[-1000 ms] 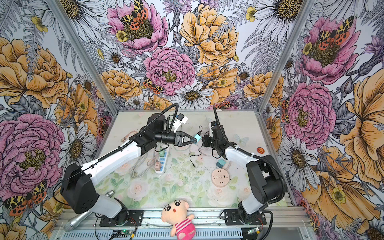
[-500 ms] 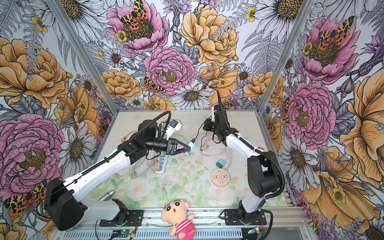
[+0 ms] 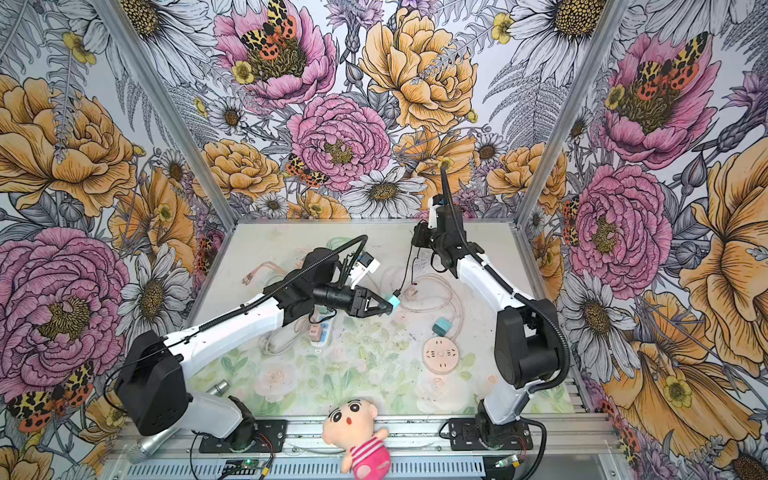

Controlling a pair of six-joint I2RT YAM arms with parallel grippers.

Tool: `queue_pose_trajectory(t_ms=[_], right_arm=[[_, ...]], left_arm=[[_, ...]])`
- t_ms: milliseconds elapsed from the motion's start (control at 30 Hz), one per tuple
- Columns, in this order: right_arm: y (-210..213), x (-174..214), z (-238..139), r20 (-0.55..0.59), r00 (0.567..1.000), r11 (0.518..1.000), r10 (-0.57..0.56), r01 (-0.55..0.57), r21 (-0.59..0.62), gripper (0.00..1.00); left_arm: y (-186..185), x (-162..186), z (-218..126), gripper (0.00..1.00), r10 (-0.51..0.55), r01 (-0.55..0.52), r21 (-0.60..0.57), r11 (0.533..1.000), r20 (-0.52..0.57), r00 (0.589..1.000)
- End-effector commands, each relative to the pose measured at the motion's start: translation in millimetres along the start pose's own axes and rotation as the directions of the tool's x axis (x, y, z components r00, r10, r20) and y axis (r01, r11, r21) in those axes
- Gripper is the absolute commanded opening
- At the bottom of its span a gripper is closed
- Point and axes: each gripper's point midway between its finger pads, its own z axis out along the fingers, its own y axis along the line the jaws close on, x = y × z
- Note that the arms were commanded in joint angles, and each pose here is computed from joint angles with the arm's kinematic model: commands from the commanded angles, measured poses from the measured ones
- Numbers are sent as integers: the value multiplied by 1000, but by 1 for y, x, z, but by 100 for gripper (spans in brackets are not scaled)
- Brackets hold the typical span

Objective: Insert the plug
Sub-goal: 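Hold the charger up with the left gripper while the right gripper approaches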

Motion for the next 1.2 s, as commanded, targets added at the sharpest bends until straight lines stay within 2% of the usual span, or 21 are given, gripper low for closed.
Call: queue_pose_trajectory(t_ms=[0,233,367,400,500,600,667,867,1167], right_arm=[[-20,40,16,-100,993,998,67,-65,20,2],[-27,64,9,-144,986,997,80,-76,32,4],[-19,74,5,-178,980,996,86,-89,-11,10],[-18,77,4,-188,978,995,92,-97,-17,14],[-15,85,-1,-217,970,992,112,-122,-33,36],[-14,93,-9,-254,959,990,128,-139,-25,48],[-11,100,-17,-290,947,988,136,-151,-31,53],[3,113,-49,-381,916,983,124,-167,-80,59],[9,134,-98,-464,881,988,86,-135,-74,62]], left_arm=[[7,14,17,16,10,-10,15,1000,-38,999],[19,24,41,16,-12,15,34,999,-78,997],[22,30,51,15,-19,23,39,999,-101,995],[23,32,52,15,-20,24,38,999,-105,994],[28,37,53,15,-27,30,22,999,-110,993],[36,37,51,16,-30,29,-12,999,-95,995],[43,34,47,16,-32,29,-48,998,-71,997],[60,23,36,15,-26,24,-140,990,-9,1000],[66,13,33,15,-5,12,-170,985,45,999]])
